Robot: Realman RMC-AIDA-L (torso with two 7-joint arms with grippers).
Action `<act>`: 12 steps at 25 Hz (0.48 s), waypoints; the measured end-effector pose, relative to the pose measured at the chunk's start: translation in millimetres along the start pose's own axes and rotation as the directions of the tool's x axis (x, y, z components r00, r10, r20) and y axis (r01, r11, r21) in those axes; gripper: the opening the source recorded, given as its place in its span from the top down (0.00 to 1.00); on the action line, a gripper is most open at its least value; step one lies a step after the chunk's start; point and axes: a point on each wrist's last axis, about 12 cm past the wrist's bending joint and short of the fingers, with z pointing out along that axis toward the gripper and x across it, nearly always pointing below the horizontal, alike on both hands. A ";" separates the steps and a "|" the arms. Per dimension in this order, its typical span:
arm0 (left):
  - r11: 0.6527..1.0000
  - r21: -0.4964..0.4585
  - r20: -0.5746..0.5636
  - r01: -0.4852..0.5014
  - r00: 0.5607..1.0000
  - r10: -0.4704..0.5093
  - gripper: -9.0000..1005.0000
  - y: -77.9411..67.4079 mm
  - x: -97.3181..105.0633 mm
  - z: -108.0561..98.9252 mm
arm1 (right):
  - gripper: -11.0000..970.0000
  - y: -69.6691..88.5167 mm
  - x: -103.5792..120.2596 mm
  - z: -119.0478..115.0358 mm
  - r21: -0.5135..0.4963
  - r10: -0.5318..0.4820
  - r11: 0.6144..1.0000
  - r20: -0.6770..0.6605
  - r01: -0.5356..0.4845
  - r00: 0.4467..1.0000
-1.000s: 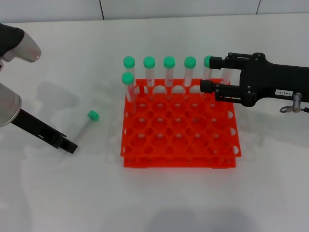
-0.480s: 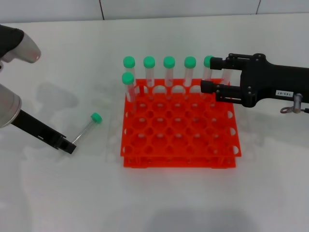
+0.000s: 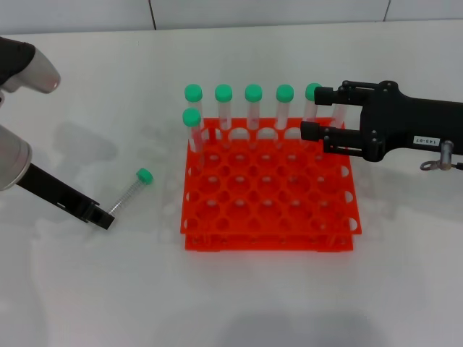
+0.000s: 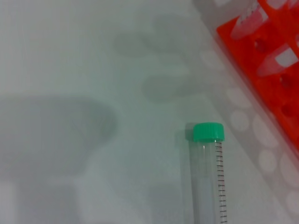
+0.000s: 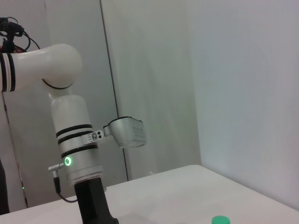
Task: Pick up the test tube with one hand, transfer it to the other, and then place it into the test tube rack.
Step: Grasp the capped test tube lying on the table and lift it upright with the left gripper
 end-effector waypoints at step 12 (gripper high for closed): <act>0.999 -0.006 0.061 0.047 0.997 -0.047 0.80 7.5 0.9 -6.1 | 0.34 -0.6 -0.1 0.0 0.005 0.000 1.000 0.001 0.000 1.000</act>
